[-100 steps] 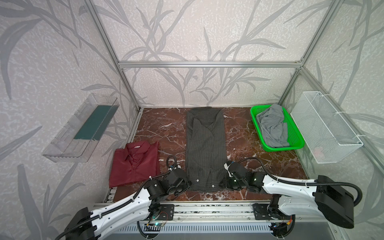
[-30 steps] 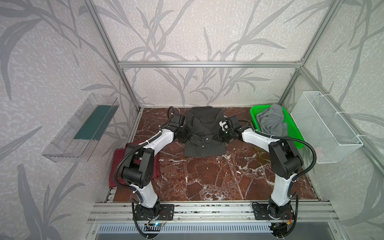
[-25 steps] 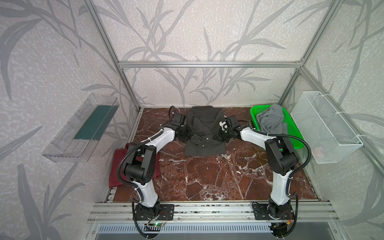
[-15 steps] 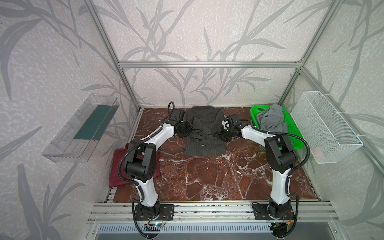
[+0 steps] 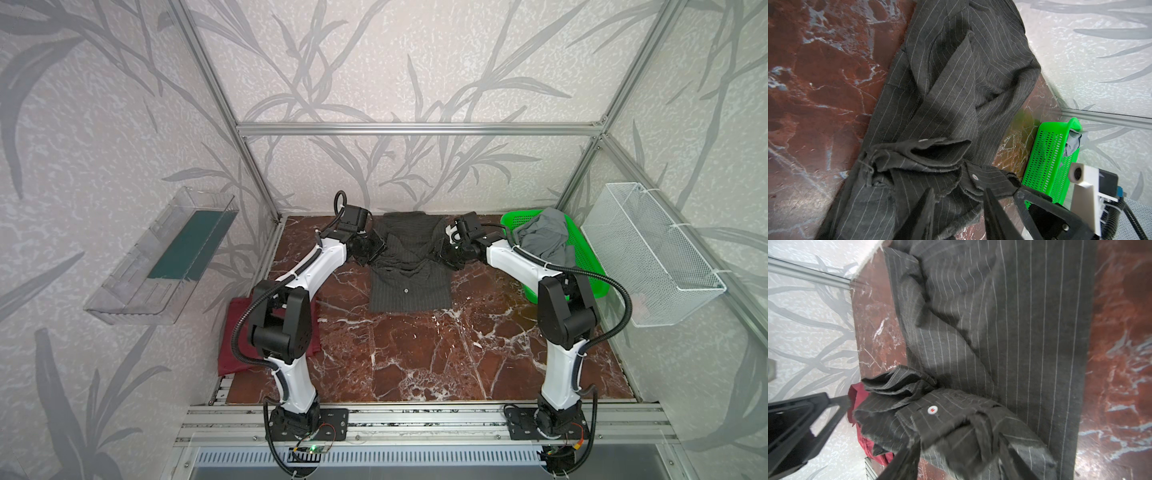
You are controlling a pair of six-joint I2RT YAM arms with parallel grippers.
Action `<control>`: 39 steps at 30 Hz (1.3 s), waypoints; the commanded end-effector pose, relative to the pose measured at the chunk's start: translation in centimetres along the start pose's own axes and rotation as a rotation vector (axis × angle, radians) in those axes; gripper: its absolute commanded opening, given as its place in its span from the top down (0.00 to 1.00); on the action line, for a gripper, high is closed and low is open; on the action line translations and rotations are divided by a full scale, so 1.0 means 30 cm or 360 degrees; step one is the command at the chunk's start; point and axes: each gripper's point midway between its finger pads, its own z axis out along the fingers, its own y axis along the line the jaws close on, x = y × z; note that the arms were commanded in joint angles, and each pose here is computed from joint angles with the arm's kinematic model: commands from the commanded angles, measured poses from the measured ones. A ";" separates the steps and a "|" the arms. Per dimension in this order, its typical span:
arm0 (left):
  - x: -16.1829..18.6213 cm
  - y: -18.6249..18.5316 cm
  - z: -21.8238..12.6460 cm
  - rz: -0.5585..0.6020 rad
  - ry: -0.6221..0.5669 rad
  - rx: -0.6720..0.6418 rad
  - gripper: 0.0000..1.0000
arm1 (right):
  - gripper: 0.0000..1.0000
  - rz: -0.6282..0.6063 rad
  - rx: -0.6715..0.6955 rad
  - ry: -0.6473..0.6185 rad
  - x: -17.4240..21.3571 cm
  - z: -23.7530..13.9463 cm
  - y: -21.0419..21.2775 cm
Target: Fold and stack the long sleeve shirts
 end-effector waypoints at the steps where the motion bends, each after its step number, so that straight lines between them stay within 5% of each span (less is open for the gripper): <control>1: 0.019 -0.004 -0.050 0.0028 0.0013 0.0019 0.59 | 0.42 -0.0037 -0.0004 -0.0058 -0.030 -0.080 0.047; 14: 0.107 0.094 -0.096 0.0083 0.0009 -0.0017 0.59 | 0.42 -0.0103 -0.0010 -0.0163 -0.051 -0.190 0.060; 21: 0.122 0.127 -0.020 0.0160 0.0111 -0.0096 0.59 | 0.55 -0.0018 0.0023 -0.0021 0.059 -0.041 -0.057; 32: 0.004 0.195 0.003 0.0432 0.0017 -0.0444 0.59 | 0.58 -0.0112 0.0287 0.0060 0.150 0.155 -0.157; 39: -0.041 0.181 0.043 0.0458 -0.0004 -0.0453 0.59 | 0.59 -0.0143 0.0335 0.0039 0.147 0.213 -0.162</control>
